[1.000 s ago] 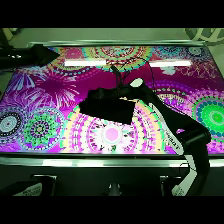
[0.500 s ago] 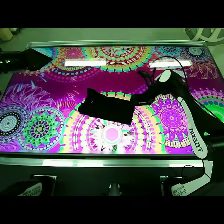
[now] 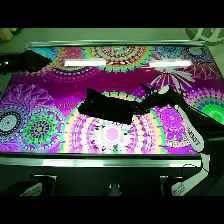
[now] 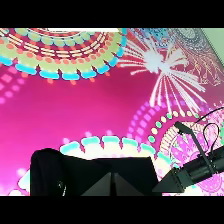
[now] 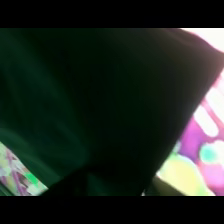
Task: Fold the shirts.
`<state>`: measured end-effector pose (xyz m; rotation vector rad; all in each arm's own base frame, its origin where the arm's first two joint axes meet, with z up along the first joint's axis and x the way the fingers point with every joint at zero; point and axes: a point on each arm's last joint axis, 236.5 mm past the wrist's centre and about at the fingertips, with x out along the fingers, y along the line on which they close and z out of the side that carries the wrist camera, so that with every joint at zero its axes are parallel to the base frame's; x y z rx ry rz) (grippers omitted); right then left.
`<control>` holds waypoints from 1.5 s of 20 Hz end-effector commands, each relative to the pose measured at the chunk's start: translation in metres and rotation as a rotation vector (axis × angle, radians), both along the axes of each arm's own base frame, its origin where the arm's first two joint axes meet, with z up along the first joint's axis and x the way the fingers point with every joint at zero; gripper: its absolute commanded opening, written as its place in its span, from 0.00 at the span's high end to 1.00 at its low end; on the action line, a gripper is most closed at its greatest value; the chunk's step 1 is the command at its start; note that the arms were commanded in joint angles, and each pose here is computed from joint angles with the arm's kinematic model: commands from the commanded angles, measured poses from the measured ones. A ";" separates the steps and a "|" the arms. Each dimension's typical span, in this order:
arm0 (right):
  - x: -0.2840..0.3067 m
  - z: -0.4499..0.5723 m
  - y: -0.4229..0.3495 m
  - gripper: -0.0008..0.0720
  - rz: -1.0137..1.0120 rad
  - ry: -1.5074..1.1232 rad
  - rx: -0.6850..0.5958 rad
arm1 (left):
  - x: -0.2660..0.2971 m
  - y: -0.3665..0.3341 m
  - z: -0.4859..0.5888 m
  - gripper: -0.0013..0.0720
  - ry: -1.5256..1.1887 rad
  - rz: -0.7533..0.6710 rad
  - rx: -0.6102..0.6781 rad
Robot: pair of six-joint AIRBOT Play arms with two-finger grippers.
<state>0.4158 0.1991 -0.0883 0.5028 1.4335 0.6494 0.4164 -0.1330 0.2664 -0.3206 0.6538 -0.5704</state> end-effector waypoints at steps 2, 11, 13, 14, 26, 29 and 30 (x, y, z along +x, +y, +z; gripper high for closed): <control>0.023 0.017 -0.008 0.96 -0.018 -0.096 0.110 | -0.001 -0.001 0.001 0.95 0.008 0.008 -0.012; 0.031 0.132 -0.307 0.97 -0.419 -0.372 -0.023 | -0.002 -0.001 0.002 0.95 0.029 0.025 -0.036; -0.006 0.143 -0.372 0.97 -0.528 -0.367 -0.097 | -0.002 -0.001 0.002 0.95 0.030 0.024 -0.035; -0.031 0.143 -0.401 0.97 -0.580 -0.343 -0.130 | -0.003 -0.001 0.002 0.95 0.032 0.022 -0.034; -0.242 0.046 -0.462 0.96 -0.643 0.241 -0.375 | -0.004 -0.002 0.001 0.95 0.036 0.018 -0.033; -0.252 0.038 -0.467 0.96 -0.636 0.270 -0.414 | -0.004 -0.001 0.001 0.95 0.035 0.018 -0.032; -0.255 0.034 -0.459 0.96 -0.639 0.294 -0.391 | -0.004 -0.001 0.001 0.95 0.035 0.018 -0.032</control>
